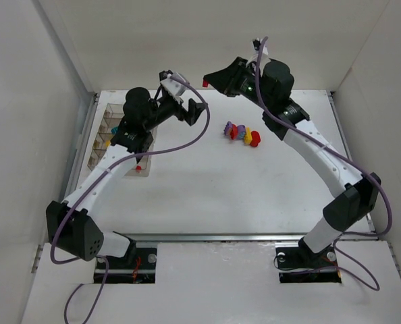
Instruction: Sort the legos into containers by color
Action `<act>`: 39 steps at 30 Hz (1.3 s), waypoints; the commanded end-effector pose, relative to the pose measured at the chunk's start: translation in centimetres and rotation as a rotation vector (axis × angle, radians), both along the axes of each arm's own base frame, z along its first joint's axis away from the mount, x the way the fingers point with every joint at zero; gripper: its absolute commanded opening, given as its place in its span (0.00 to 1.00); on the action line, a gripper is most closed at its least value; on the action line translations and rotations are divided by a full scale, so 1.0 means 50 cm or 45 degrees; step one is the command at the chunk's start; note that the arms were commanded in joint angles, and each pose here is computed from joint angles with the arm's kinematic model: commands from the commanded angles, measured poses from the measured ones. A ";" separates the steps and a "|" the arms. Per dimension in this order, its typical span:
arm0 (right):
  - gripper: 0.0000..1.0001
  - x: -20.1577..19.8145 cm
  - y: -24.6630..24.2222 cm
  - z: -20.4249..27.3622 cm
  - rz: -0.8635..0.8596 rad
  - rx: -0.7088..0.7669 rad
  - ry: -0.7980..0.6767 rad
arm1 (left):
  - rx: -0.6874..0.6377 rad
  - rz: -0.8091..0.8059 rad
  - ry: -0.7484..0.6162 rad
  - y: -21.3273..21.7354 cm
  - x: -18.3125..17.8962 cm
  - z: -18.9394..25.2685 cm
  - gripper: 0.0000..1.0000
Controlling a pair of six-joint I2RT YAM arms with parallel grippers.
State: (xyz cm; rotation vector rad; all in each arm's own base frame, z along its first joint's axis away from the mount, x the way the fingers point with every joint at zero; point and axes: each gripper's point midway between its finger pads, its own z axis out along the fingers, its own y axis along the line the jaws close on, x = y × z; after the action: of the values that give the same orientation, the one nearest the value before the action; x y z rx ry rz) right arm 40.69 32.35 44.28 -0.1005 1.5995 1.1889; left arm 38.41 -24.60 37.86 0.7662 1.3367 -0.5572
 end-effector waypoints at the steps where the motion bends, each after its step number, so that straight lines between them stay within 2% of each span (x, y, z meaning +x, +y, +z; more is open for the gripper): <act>1: 0.00 -0.032 -0.027 0.090 -0.123 0.121 -0.115 | -0.208 -0.077 -0.076 -0.018 -0.042 0.126 0.80; 9: 0.00 -0.059 -0.016 0.071 -0.117 0.113 -0.089 | -0.247 -0.034 -0.099 -0.016 -0.043 0.146 0.61; 13: 0.00 -0.063 -0.008 0.062 -0.105 0.106 -0.080 | -0.262 -0.019 -0.122 -0.010 -0.046 0.160 0.61; 15: 0.00 -0.065 0.006 0.052 -0.090 0.098 -0.068 | -0.269 -0.008 -0.132 -0.005 -0.050 0.167 0.69; 19: 0.00 -0.058 0.010 0.034 -0.090 0.084 -0.049 | -0.269 -0.008 -0.132 -0.005 -0.049 0.163 0.70; 25: 0.00 -0.061 0.017 0.044 -0.065 0.098 -0.054 | -0.273 0.009 -0.132 -0.002 -0.045 0.164 0.57; 29: 0.00 -0.064 0.026 0.045 -0.054 0.098 -0.053 | -0.282 0.007 -0.125 -0.005 -0.042 0.166 0.38; 35: 0.00 -0.052 0.033 0.026 -0.057 0.065 -0.054 | -0.286 0.019 -0.103 -0.006 -0.033 0.158 0.39; 37: 0.00 -0.058 0.040 0.025 -0.047 0.057 -0.062 | -0.303 0.031 -0.106 -0.003 -0.031 0.163 0.35; 39: 0.00 -0.057 0.041 0.013 -0.047 0.047 -0.050 | -0.303 0.031 -0.106 -0.003 -0.031 0.163 0.35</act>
State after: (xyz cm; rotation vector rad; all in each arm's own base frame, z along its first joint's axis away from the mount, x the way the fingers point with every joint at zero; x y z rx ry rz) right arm 38.63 33.78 43.19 -0.0330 1.5963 1.1604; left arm 37.70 -25.67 40.84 0.6231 1.3127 -0.6577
